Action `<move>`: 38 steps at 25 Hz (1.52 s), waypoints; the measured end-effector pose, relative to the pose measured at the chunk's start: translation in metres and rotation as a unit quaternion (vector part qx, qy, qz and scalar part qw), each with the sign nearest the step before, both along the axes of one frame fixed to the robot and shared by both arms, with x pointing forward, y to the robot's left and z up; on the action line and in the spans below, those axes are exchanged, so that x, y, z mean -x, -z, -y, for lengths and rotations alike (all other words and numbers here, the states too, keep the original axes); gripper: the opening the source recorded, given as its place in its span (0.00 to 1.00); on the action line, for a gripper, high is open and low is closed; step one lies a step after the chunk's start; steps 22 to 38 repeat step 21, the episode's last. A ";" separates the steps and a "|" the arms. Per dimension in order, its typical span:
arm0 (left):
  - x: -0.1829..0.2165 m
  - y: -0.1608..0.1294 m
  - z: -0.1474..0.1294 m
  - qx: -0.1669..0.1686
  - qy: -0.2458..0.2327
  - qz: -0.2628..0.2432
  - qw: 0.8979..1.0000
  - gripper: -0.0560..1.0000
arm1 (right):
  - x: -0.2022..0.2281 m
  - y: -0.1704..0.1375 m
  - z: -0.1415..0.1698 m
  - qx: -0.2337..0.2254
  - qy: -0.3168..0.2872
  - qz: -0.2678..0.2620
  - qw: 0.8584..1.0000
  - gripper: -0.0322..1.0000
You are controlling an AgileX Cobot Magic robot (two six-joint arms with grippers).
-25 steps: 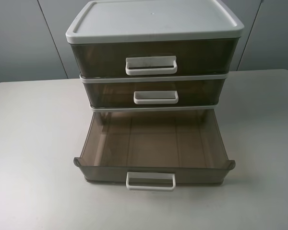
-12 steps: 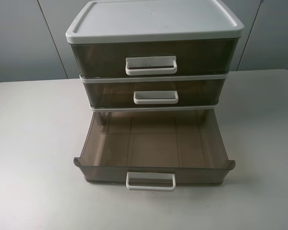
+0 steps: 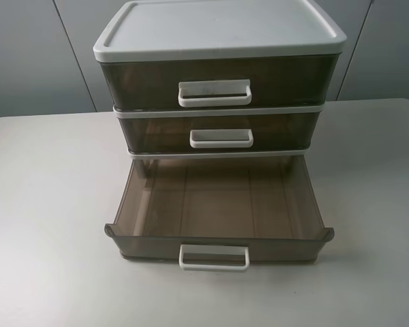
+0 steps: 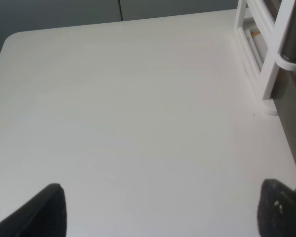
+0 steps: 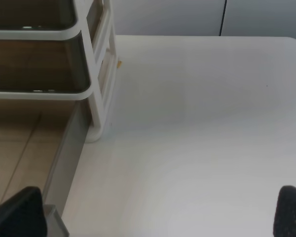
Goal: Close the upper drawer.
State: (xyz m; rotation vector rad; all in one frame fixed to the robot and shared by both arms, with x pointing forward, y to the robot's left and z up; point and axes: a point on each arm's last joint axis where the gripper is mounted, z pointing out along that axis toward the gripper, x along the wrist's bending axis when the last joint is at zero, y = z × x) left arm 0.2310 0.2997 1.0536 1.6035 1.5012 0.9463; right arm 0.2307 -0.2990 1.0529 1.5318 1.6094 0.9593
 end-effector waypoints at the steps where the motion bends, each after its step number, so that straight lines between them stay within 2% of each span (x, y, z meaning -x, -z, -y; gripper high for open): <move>1: 0.000 0.000 0.000 0.000 0.000 0.000 1.000 0.75 | 0.000 0.000 0.000 0.000 0.000 0.000 1.000 0.71; 38: 0.000 0.000 0.000 0.000 0.000 0.000 1.000 0.75 | 0.000 0.000 0.000 0.000 0.000 0.000 1.000 0.71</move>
